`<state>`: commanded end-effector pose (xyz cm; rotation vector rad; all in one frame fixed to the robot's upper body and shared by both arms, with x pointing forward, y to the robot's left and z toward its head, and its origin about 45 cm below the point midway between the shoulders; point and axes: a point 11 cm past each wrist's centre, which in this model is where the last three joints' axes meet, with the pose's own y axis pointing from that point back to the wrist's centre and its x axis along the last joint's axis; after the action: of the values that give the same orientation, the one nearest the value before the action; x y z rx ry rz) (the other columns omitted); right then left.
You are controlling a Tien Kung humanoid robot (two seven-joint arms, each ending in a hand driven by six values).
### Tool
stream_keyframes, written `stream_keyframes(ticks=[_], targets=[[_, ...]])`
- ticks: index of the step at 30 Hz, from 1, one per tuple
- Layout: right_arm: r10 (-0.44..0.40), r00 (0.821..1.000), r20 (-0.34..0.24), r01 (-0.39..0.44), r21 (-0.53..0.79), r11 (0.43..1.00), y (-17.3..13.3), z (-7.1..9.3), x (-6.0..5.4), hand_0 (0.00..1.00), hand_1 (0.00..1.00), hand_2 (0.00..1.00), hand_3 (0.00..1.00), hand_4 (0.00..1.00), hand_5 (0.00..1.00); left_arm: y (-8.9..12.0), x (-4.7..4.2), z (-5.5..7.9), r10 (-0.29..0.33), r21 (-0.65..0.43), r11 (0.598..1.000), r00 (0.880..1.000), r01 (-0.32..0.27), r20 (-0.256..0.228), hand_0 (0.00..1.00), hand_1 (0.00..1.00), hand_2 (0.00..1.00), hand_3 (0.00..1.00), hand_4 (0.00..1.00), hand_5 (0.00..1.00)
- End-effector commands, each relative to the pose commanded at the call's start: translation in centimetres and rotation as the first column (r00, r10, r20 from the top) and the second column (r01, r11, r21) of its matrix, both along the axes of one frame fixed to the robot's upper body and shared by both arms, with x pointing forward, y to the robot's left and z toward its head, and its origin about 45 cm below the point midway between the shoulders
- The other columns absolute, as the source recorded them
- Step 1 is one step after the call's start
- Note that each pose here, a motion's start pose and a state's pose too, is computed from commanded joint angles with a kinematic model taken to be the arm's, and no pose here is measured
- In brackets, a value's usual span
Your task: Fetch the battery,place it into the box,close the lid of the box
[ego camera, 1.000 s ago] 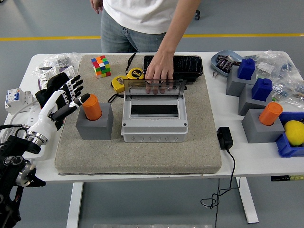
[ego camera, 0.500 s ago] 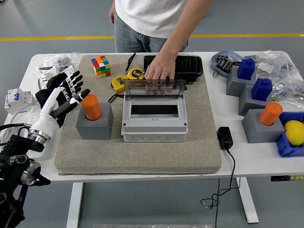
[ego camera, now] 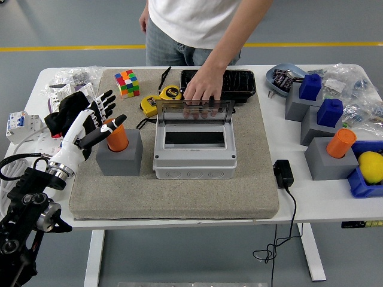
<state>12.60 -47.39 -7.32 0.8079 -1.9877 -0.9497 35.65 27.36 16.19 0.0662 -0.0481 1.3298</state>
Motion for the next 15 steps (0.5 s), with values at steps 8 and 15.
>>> stream_keyframes(ticks=[8, 15], targets=[[-0.001, 1.0, 0.003, 0.001, 0.0, 1.0, -0.01, 0.03, 0.08, 0.998, 0.94, 0.859, 0.863, 0.998, 0.998, -0.43, 0.09, -0.17, -0.002, 0.031, 1.0, 1.0, 0.002, 0.001, 0.968, 0.998, 0.998, 0.998, 0.998, 0.31], [-0.002, 1.0, 0.003, 0.002, 0.0, 1.0, 0.02, 0.01, 0.04, 0.998, 0.94, 0.859, 0.863, 0.998, 0.998, -0.78, 0.1, -0.29, 0.004, 0.061, 0.998, 1.0, -0.004, 0.004, 0.847, 0.948, 0.962, 0.998, 0.998, 0.004]])
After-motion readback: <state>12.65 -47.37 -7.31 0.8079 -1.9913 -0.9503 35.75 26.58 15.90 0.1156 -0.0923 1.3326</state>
